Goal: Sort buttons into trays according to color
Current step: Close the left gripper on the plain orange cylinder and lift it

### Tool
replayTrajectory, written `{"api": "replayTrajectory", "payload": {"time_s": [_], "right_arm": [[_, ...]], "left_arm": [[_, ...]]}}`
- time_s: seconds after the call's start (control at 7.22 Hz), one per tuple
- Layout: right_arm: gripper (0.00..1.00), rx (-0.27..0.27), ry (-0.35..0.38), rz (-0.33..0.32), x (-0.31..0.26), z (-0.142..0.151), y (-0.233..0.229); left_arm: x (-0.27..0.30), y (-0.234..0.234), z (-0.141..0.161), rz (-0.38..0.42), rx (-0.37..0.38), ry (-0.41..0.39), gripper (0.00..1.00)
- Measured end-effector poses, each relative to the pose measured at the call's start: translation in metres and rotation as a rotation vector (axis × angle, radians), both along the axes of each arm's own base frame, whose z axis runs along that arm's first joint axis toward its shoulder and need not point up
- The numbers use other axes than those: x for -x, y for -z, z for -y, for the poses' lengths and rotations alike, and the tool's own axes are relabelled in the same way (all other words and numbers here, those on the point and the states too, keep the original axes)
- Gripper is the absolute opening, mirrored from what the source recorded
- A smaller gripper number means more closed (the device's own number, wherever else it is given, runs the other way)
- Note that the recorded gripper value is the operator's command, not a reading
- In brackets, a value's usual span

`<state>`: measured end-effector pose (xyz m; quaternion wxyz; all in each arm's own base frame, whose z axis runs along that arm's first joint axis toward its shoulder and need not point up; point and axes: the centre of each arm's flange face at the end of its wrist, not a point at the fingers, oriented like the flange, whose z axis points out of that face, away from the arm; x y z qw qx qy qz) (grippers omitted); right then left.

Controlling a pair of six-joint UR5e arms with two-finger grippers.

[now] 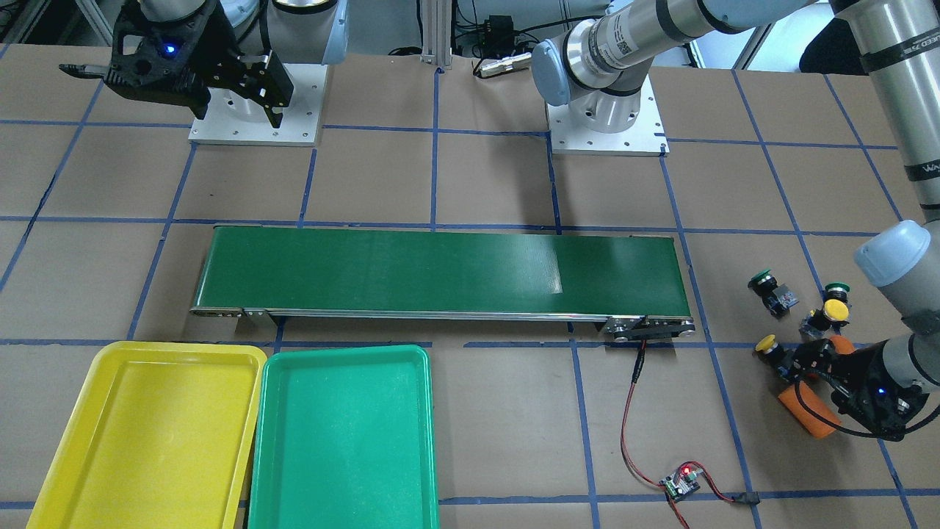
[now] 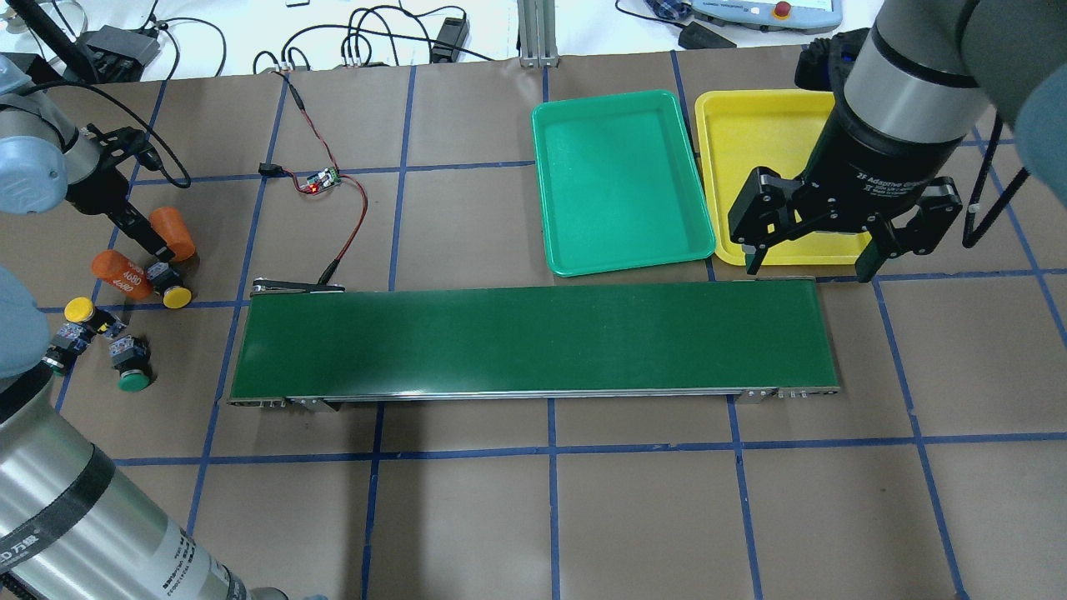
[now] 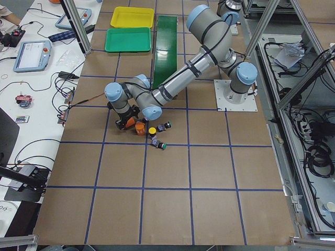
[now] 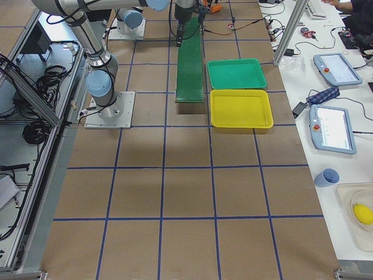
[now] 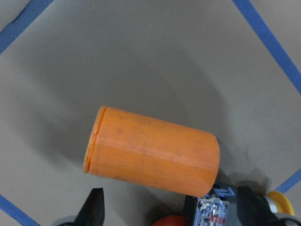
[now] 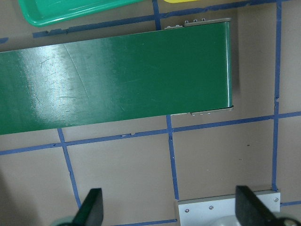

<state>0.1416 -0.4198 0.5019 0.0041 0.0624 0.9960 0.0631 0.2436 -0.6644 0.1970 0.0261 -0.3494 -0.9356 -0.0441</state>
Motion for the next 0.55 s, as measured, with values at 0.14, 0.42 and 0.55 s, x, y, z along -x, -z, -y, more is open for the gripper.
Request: {"api": "replayTrajectory", "payload": {"time_s": [0.14, 0.42, 0.55], "right_arm": [[1.0, 0.0, 0.0, 0.0, 0.0, 0.0, 0.0], [1.0, 0.0, 0.0, 0.005, -0.0008, -0.0001, 0.0], [1.0, 0.0, 0.0, 0.006, -0.0009, -0.0001, 0.0]], "left_arm": [[-0.0017, -0.0023, 0.0046, 0.005, 0.012, 0.004, 1.0], [0.0033, -0.0051, 0.0103, 0.008, 0.015, 0.017, 1.0], [0.0043, -0.0047, 0.0102, 0.006, 0.012, 0.027, 1.0]]}}
